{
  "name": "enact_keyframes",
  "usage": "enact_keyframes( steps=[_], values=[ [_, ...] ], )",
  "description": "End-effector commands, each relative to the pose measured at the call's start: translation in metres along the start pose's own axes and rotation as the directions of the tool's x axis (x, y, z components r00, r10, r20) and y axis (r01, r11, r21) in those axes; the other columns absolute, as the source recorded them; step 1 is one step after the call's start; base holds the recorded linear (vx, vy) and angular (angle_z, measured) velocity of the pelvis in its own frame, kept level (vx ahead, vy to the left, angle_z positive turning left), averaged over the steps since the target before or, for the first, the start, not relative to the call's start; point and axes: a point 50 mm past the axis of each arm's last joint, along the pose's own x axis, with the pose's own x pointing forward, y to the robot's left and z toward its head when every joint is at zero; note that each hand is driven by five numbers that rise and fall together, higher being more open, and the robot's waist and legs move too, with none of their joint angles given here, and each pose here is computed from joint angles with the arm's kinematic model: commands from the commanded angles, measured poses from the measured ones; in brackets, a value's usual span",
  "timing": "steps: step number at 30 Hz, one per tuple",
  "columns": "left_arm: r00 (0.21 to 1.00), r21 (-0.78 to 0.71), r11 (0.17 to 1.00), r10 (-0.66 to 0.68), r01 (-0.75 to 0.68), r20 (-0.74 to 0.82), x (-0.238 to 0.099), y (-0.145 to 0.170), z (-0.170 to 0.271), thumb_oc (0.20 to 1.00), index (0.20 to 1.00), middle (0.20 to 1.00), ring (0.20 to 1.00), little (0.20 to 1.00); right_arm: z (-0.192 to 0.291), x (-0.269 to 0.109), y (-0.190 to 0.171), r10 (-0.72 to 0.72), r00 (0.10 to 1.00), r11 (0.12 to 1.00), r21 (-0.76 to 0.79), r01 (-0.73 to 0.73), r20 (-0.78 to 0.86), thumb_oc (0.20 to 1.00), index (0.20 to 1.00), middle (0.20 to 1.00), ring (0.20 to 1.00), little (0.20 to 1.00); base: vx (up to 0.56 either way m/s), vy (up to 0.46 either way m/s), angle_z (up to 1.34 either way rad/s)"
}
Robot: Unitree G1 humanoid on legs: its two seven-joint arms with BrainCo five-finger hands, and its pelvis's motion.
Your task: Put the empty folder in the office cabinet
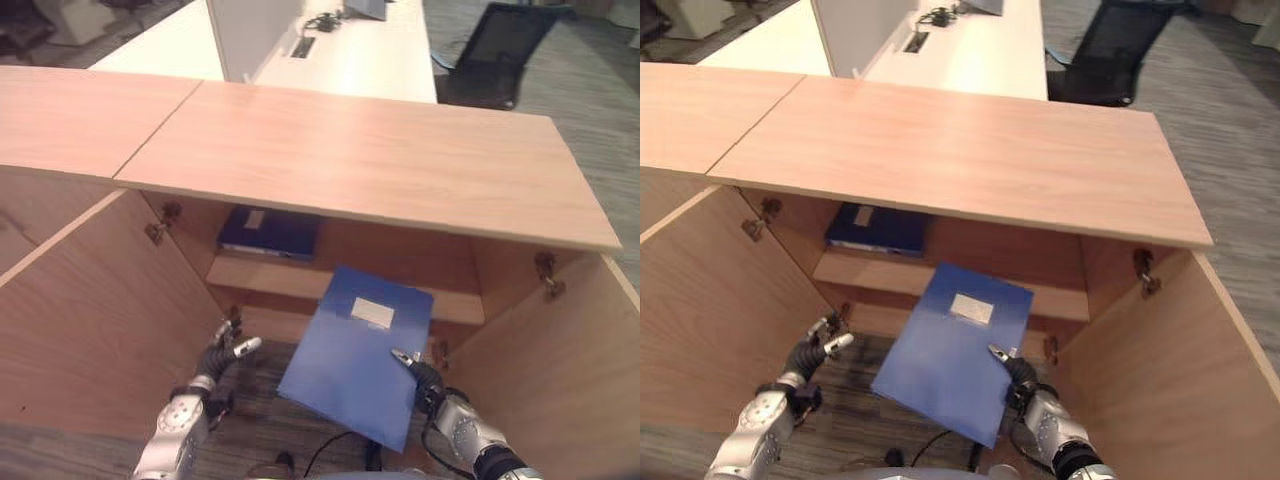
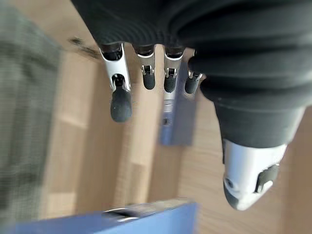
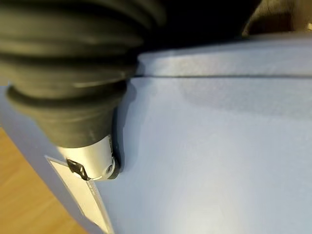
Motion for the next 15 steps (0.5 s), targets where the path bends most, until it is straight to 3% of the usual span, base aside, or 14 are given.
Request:
enact_keyframes(
  steps=[1,7,15],
  values=[
    [0.99,0.069,0.996,-0.058,0.049,0.127,0.011,-0.003,0.037,1.0,1.0,1.0,1.0,1.0,0.04,0.007,0.028,0.098,0.979,0.993,0.042,-0.107,0.181,0.2,0.2,0.2,0.2,0.2,0.17,-0.223,0.13],
    [0.986,0.054,0.993,-0.109,0.103,0.124,0.015,-0.015,0.04,1.0,1.0,1.0,1.0,1.0,0.055,0.004,0.014,0.038,0.972,0.996,0.073,-0.056,0.231,0.2,0.2,0.2,0.2,0.2,0.11,-0.244,0.28],
    [0.993,0.024,0.997,-0.069,0.067,0.095,0.011,-0.01,0.031,1.0,1.0,1.0,1.0,1.0,0.055,-0.003,-0.002,-0.025,0.97,0.995,0.105,0.0,0.242,0.2,0.2,0.2,0.2,0.2,0.11,0.043,-0.18]
  ],
)
